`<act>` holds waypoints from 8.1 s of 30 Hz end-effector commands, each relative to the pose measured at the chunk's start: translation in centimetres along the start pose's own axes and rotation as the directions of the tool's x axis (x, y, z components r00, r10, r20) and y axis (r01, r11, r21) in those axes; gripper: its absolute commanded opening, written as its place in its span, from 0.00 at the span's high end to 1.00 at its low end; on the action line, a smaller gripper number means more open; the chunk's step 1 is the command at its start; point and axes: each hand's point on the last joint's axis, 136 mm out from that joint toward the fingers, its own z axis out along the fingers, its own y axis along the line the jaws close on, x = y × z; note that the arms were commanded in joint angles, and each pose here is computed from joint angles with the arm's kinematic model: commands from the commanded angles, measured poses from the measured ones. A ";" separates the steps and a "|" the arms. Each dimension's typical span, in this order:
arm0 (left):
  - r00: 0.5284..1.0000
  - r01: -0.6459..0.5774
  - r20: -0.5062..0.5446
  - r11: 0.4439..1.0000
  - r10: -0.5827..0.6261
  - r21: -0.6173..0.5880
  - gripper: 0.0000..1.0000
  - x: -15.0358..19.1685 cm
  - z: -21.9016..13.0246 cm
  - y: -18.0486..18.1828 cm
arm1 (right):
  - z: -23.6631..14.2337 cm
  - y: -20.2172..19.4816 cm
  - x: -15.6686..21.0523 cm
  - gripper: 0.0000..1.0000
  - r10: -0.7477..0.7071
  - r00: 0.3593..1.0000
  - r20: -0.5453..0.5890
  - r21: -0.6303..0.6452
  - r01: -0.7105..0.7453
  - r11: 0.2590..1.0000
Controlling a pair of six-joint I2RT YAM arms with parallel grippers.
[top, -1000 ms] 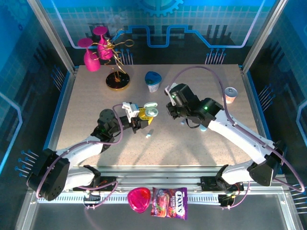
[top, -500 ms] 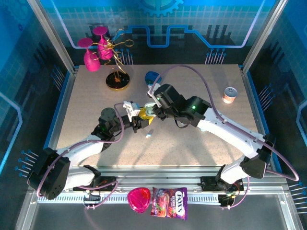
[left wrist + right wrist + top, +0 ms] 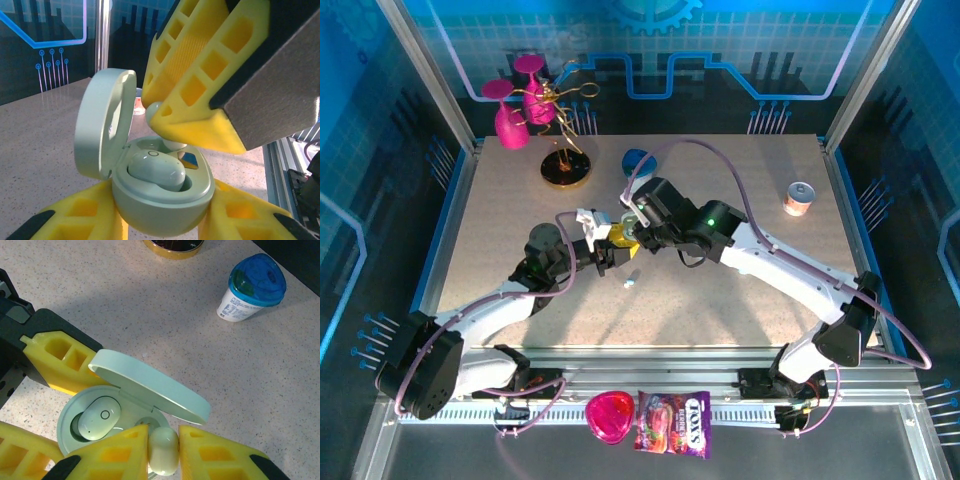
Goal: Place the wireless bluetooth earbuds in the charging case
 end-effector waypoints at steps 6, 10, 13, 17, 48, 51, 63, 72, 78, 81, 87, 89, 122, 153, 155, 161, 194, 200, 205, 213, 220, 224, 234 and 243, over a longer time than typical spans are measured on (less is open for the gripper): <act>0.998 -0.012 0.063 1.000 0.012 -0.001 0.69 -3.1 -0.1 -0.2 | -0.2 0.6 -0.8 0.79 -0.020 1.000 0.024 -0.017 0.020 1.000; 0.998 -0.015 0.062 1.000 0.015 -0.001 0.69 -3.1 -0.1 -0.2 | -0.6 0.6 -0.9 0.75 -0.015 0.999 0.035 -0.028 0.016 0.999; 0.998 -0.019 0.062 1.000 0.019 0.000 0.69 -3.1 0.0 -0.2 | -1.0 0.5 -1.1 0.71 -0.005 0.999 0.051 -0.033 0.006 0.999; 0.998 -0.019 0.062 1.000 0.019 0.001 0.69 -3.0 0.0 -0.2 | -1.6 0.4 -1.4 0.69 0.025 0.997 0.078 -0.056 -0.020 0.998; 0.952 -0.294 0.154 0.931 0.265 0.217 0.67 -2.2 -1.1 -4.7 | -6.0 -4.8 -1.6 0.00 0.536 0.831 0.150 -0.406 -0.442 0.799; 0.951 -0.295 0.162 0.928 0.263 0.226 0.67 -2.2 -1.1 -4.9 | -5.2 -4.5 -1.5 0.00 0.529 0.842 0.106 -0.399 -0.452 0.798; 0.951 -0.286 0.182 0.938 0.251 0.198 0.68 -3.0 -1.3 -4.7 | -5.0 -2.8 0.1 0.00 0.466 0.883 0.051 -0.441 -0.398 0.804; 0.945 -0.294 0.206 0.937 0.255 0.191 0.68 -3.4 -1.1 -4.6 | -6.4 -2.0 -0.4 0.02 0.548 0.834 0.073 -0.550 -0.424 0.719; 0.929 -0.314 0.253 0.938 0.271 0.146 0.68 -4.6 -1.4 -4.3 | -6.2 0.5 -1.4 0.11 0.700 0.707 -0.097 -0.766 -0.503 0.401; 0.921 -0.325 0.267 0.938 0.284 0.124 0.68 -5.1 -1.5 -4.2 | -5.9 1.9 -1.9 0.17 0.737 0.656 -0.163 -0.823 -0.502 0.265; 0.919 -0.329 0.266 0.938 0.291 0.111 0.68 -5.1 -1.6 -4.1 | -4.8 3.1 -1.7 0.26 0.756 0.615 -0.225 -0.840 -0.516 0.170; 0.919 -0.327 0.265 0.939 0.291 0.105 0.68 -5.1 -1.7 -4.1 | -4.3 3.3 -1.4 0.33 0.759 0.606 -0.239 -0.834 -0.529 0.160; 0.987 -0.142 -0.093 0.980 0.129 -0.142 0.01 2.6 -0.2 1.0 | 5.1 -12.6 4.2 0.78 0.869 0.492 0.054 -0.454 -0.763 0.460; 0.988 -0.038 -0.153 0.948 -0.011 -0.315 0.01 4.2 1.3 5.0 | 24.5 -17.6 10.1 0.72 0.848 0.515 -0.125 -0.093 -0.857 0.507; 0.989 -0.033 -0.150 0.949 -0.015 -0.314 0.01 4.1 1.3 5.0 | 24.6 -17.6 10.5 0.70 0.846 0.515 -0.135 -0.082 -0.857 0.509; 0.990 -0.027 -0.143 0.950 -0.019 -0.310 0.00 3.9 1.4 4.9 | 25.2 -17.4 11.6 0.68 0.840 0.514 -0.174 -0.059 -0.857 0.512; 0.991 -0.127 -0.034 0.992 0.128 0.015 0.01 1.8 4.0 -0.3 | 6.7 -18.3 24.2 0.05 0.750 0.656 -0.087 0.295 -0.702 0.648; 0.993 -0.115 -0.011 0.992 0.115 0.049 0.01 1.2 4.8 -0.7 | 6.8 -16.0 27.1 0.08 0.780 0.609 -0.143 0.271 -0.734 0.623; 0.993 -0.116 -0.012 0.992 0.116 0.055 0.01 1.2 5.0 -0.8 | 8.7 -15.2 28.0 0.14 0.789 0.588 -0.176 0.246 -0.750 0.614; 0.992 -0.126 -0.015 0.991 0.127 0.045 0.01 1.0 4.4 -1.2 | 10.8 -13.9 27.8 0.22 0.770 0.597 -0.224 0.222 -0.739 0.637; 0.991 -0.135 -0.015 0.990 0.135 0.041 0.01 1.0 4.3 -1.2 | 10.9 -14.1 28.8 0.35 0.777 0.589 -0.222 0.293 -0.719 0.630; 0.991 -0.134 -0.012 0.990 0.135 0.042 0.01 0.9 4.3 -1.2 | 11.1 -14.5 29.2 0.42 0.797 0.569 -0.204 0.331 -0.726 0.603; 0.991 -0.133 -0.013 0.990 0.133 0.039 0.01 0.9 4.2 -1.2 | 10.8 -14.9 28.9 0.63 0.794 0.577 -0.190 0.351 -0.715 0.604; 0.994 -0.105 -0.009 0.994 0.105 0.025 0.01 0.6 4.3 -1.0 | 8.1 -13.5 25.0 0.65 0.667 0.729 -0.155 0.210 -0.635 0.743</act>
